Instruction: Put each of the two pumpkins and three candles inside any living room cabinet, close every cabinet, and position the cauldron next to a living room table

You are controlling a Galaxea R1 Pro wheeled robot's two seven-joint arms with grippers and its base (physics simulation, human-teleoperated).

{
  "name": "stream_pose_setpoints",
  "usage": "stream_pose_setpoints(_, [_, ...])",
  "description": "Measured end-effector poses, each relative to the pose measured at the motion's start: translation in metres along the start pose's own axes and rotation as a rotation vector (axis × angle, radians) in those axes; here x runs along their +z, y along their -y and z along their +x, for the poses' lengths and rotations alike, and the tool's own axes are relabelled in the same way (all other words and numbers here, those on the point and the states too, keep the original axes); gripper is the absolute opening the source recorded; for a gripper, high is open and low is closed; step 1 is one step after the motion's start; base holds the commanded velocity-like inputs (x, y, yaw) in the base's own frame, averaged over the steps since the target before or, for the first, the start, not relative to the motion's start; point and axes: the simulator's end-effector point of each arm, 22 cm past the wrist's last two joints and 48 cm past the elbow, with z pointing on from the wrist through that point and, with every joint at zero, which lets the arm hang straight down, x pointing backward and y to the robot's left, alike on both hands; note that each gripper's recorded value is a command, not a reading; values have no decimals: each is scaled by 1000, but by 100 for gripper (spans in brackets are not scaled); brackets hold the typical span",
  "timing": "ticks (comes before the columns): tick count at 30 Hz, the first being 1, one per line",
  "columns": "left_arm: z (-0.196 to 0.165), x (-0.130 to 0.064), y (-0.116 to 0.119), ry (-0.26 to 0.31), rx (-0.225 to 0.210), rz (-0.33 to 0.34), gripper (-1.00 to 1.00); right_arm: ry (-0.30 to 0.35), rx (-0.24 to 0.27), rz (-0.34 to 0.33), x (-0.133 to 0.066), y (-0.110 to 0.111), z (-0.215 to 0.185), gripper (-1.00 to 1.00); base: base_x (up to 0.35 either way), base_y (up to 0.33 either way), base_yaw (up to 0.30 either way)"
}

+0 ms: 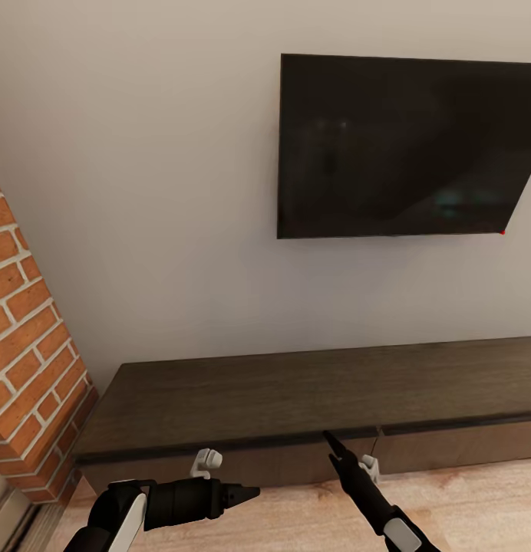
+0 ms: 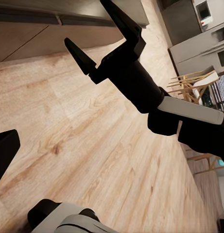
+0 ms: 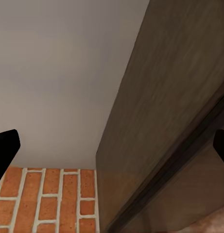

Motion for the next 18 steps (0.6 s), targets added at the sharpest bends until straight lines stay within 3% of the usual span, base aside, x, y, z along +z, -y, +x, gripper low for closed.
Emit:
stream_pose_setpoints(8, [0,0,1,0,0,4,100,73,48,2,-4,3,-19,100,2,0,0])
stream_pose_setpoints(18, [0,0,1,-1,1,4,100,89,59,-1,-6,4,-24,100,0,0,0])
